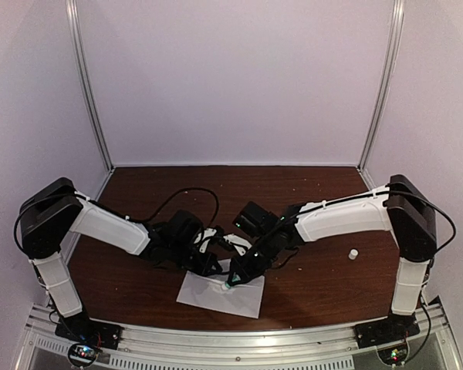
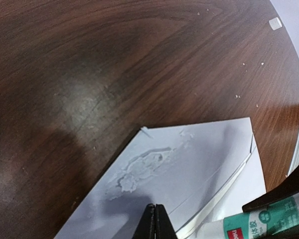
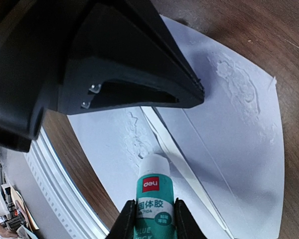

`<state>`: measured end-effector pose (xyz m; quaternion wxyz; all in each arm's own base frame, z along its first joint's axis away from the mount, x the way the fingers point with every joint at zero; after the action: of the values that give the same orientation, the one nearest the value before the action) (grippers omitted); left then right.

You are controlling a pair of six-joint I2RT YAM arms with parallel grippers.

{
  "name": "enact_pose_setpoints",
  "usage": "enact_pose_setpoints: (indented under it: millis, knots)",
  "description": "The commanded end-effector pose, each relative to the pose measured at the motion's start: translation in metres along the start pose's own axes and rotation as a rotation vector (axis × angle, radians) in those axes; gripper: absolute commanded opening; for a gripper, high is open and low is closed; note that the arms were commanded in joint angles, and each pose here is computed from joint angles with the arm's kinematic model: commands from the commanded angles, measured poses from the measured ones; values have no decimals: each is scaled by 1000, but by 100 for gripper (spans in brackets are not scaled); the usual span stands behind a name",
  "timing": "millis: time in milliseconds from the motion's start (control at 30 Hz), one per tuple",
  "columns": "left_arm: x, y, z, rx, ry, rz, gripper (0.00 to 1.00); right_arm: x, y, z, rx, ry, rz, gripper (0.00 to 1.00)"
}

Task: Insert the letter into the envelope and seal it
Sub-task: Paint the envelope at the center of the board.

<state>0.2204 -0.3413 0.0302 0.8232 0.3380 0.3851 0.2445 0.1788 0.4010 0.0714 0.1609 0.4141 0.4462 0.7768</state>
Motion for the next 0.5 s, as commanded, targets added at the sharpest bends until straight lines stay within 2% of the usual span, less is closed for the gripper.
enact_pose_setpoints:
  millis: [0, 267, 467]
  knots:
    - [19, -5, -26, 74, 40, 71, 3, 15, -6, 10, -31, 6, 36, 0]
    - [12, 4, -15, 25, 37, 55, 3, 32, 12, 28, -121, 14, 59, 0]
    - [-11, 41, 22, -100, 0, 34, 13, 38, 43, 23, -173, 12, 47, 0]
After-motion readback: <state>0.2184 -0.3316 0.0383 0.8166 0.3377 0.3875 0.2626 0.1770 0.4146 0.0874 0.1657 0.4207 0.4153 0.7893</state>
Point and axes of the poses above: each gripper's point midway between its finger pads, its own y axis back along the fingers, its own x axis along the line the jaws close on, z = x × y, the point moved 2 cm from there along y, back along the fingers, and after that the axes turned 1 degree about -y, right-handed, at the moved point
